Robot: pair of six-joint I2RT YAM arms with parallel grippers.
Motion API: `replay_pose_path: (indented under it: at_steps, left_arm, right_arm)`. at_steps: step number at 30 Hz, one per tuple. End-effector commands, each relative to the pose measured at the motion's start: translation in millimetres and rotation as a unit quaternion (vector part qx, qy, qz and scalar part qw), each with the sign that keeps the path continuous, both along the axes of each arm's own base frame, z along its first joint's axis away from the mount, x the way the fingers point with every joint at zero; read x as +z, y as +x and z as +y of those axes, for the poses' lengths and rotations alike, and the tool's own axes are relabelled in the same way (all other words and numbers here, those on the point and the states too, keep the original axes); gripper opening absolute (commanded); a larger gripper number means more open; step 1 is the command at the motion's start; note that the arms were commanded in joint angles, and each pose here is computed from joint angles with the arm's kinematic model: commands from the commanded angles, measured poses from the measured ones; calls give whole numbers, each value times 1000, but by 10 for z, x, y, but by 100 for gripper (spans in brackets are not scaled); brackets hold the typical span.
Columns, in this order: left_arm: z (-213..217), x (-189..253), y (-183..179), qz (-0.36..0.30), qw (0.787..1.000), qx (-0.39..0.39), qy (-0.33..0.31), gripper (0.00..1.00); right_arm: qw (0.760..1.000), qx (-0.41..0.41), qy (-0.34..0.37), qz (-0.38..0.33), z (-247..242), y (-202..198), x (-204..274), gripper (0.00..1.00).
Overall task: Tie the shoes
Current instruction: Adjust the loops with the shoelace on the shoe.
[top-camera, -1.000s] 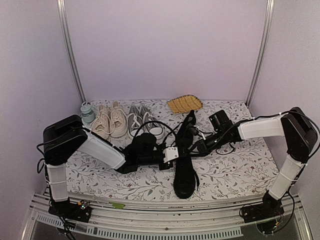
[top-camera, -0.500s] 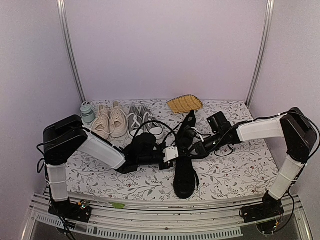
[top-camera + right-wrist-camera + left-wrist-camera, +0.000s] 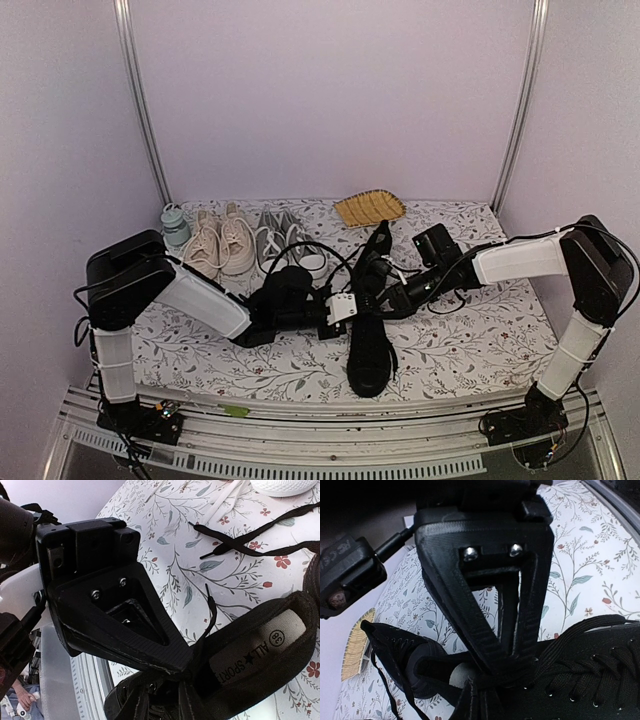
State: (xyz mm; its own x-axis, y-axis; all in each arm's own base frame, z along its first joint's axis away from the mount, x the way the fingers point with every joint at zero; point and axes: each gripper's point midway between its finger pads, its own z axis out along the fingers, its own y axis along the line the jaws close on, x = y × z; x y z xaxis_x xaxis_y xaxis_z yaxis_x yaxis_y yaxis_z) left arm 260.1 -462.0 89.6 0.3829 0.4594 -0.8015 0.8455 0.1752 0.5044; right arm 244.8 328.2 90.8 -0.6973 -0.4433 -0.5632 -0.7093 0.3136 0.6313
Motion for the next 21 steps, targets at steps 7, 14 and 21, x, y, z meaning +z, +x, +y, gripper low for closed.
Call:
replay_pose_path:
  at_steps: [7,14,21]
  left_arm:
    - [4,-31,4,3,1000,3,-7,0]
    - [5,-22,10,3,1000,4,-9,0]
    - [14,-16,11,4,1000,6,-10,0]
  right_arm:
    - [999,2,4,-36,103,44,43,20]
    - [998,-23,-22,-50,90,188,-1,17]
    - [997,-27,-28,-61,67,206,90,2]
